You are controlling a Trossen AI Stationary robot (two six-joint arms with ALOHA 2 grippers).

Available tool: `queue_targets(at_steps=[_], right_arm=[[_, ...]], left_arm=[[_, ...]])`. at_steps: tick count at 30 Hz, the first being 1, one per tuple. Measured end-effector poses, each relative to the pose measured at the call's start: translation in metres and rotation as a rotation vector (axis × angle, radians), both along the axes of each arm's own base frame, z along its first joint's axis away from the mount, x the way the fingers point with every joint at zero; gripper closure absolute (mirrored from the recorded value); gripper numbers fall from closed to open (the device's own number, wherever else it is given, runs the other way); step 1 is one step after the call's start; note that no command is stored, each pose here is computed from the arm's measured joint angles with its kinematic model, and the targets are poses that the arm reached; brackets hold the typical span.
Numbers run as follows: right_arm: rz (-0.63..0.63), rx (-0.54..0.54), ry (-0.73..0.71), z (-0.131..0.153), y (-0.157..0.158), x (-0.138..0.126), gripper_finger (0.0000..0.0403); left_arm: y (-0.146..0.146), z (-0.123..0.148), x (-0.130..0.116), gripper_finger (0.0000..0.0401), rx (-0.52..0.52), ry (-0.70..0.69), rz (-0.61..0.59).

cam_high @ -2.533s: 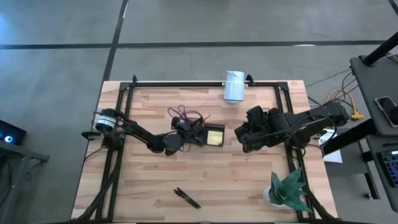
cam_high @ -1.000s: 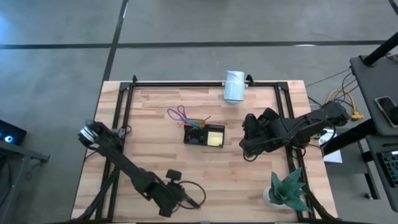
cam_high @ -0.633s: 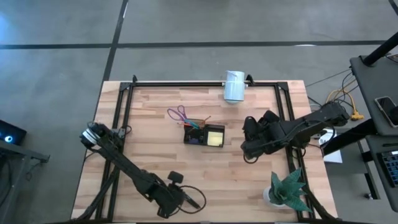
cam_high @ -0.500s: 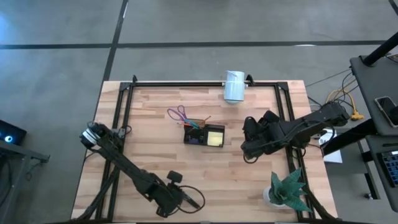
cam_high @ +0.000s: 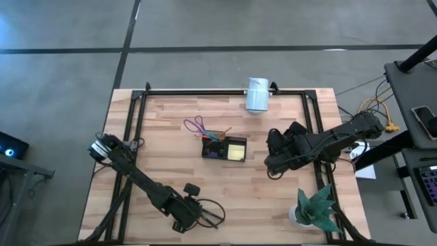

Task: Pick and place office supplies into organizer
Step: Put the left black pen into the black desk organizer

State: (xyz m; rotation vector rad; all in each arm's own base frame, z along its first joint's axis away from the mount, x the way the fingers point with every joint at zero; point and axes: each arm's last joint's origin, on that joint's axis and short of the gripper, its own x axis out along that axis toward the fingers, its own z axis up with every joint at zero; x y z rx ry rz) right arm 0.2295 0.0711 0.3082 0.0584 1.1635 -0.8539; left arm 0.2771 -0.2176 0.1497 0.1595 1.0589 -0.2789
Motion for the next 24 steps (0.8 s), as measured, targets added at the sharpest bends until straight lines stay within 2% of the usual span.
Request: queue_targets(at_steps=[8, 14, 17, 21, 24], right_arm=[[0.0, -0.005, -0.003, 0.0, 0.0, 0.0, 0.0183], [0.0, -0.004, -0.005, 0.0, 0.0, 0.0, 0.0183], [-0.001, -0.004, -0.006, 0.0, 0.0, 0.0, 0.0184], [-0.008, -0.014, -0.016, 0.0, 0.0, 0.0, 0.0184], [-0.007, -0.025, -0.02, 0.0, -0.001, 0.001, 0.0183]], left_arm=[[-0.003, -0.012, 0.002, 0.0317, -0.038, 0.058, -0.032], [-0.004, -0.021, 0.003, 0.0319, -0.028, 0.086, -0.036], [-0.002, -0.018, 0.002, 0.0339, -0.028, 0.097, -0.035], [0.002, -0.013, -0.003, 0.0386, -0.007, 0.14, -0.05], [0.005, -0.011, -0.006, 0.0391, 0.0, 0.199, -0.07]])
